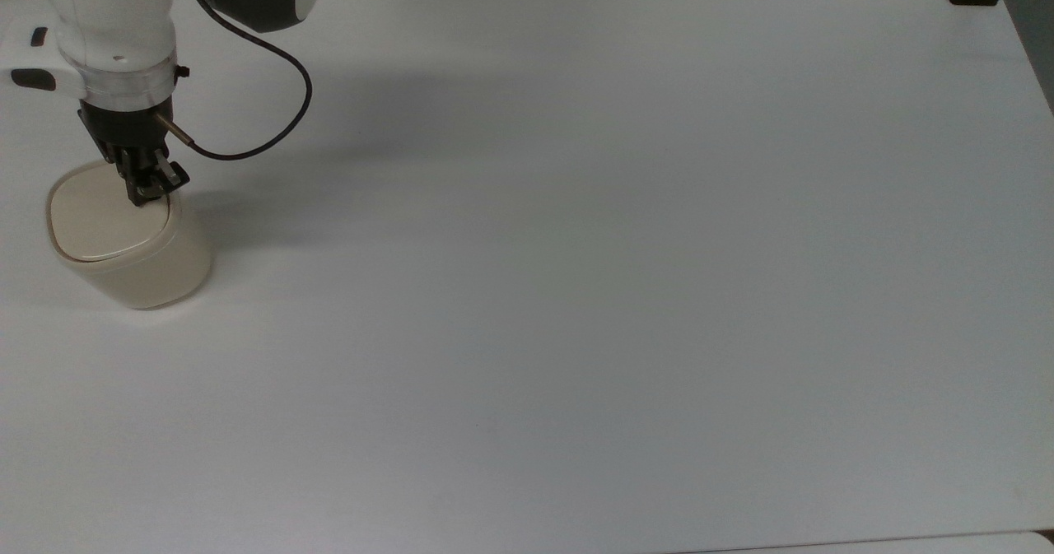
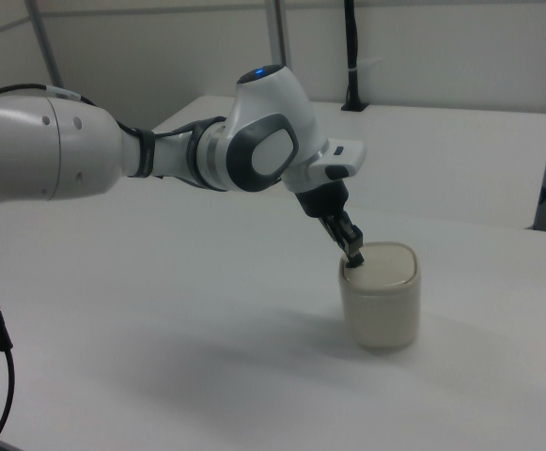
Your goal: Close the trash bin
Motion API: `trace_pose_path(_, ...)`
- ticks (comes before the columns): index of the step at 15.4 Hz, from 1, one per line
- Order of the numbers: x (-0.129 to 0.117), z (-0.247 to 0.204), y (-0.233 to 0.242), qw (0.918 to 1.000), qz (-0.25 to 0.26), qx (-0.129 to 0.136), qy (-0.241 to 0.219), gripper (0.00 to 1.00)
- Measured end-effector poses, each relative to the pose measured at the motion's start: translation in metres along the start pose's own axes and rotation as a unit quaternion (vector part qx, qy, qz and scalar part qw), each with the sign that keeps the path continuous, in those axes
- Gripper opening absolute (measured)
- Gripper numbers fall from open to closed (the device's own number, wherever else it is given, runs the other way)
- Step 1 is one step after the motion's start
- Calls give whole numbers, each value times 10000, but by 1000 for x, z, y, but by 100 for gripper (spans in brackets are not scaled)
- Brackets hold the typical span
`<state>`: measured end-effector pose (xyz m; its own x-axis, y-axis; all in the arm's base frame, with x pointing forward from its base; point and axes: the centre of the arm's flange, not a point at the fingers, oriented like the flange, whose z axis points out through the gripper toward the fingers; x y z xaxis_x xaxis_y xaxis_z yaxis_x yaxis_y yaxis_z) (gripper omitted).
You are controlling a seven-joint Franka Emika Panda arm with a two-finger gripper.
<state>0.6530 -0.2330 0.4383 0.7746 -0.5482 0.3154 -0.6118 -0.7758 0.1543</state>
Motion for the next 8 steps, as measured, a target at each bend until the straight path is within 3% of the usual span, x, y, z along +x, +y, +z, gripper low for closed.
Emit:
trace_pose_path(5, 1, -7, -2, 10000, -15, 30, 53, 1)
trace_pose_path(8, 9, -42, 6, 9994, 74, 171, 285, 1)
